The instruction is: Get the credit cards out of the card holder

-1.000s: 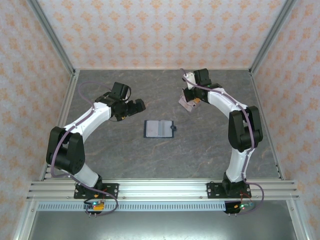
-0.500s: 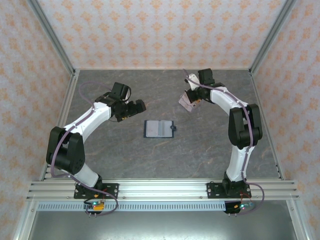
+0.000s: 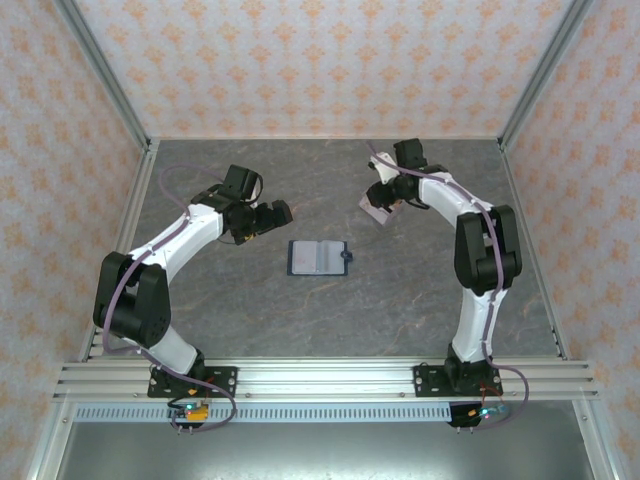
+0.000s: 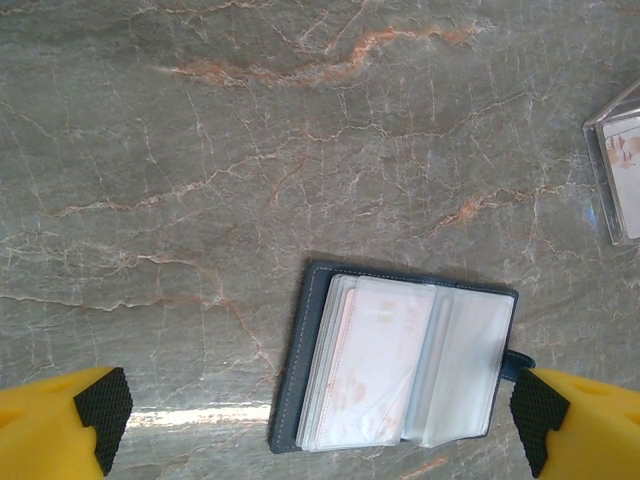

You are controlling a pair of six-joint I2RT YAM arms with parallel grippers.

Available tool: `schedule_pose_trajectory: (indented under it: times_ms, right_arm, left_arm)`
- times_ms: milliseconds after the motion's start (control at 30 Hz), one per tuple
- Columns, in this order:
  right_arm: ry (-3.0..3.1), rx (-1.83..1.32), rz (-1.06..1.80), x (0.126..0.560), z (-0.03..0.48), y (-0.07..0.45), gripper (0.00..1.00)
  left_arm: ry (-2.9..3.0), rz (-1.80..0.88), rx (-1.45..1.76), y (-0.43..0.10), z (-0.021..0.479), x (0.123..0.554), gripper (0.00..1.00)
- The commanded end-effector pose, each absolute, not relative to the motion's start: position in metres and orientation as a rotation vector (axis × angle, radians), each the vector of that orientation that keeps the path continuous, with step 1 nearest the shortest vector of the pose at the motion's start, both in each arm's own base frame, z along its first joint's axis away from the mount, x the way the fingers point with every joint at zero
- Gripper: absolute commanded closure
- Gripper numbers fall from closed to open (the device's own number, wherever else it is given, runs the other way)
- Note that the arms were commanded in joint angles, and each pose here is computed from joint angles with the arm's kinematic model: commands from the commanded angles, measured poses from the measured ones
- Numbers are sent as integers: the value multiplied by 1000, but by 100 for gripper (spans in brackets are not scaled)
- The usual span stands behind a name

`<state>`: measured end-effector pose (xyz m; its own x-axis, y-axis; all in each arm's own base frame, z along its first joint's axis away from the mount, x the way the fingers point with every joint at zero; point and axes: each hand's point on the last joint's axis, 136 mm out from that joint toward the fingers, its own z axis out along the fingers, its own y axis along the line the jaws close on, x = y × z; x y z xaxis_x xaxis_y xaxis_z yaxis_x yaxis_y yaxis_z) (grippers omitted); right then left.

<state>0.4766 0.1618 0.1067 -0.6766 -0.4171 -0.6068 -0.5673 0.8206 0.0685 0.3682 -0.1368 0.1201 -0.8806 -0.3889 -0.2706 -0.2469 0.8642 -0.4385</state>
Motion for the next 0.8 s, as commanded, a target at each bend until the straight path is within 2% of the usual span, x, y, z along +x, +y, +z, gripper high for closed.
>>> schedule_pose_trajectory:
  times_ms: [0,133,233,467,633,767]
  right_arm:
    - [2311,-617,358,473,166,161,60]
    - [2341,-426,433,459,186,160,58]
    - [2386,-210,443,445,192,154,45]
    - [2505,184,564,396,180,164,37]
    - [2648,292,760,358,152,214,38]
    - [2713,352,800,337,131,243,40]
  left_arm:
    - [2689,-546,-452,-135,124,371,0]
    - [2695,-548,-476,-134,118,368,0]
    - [2696,-597,-496,-138,112,366,0]
    - [2731,-713,-419,-165,110,362,4]
    - [2777,-736,-355,-187,102,362,14]
    - [2804,-752,-321,-200,93,363,31]
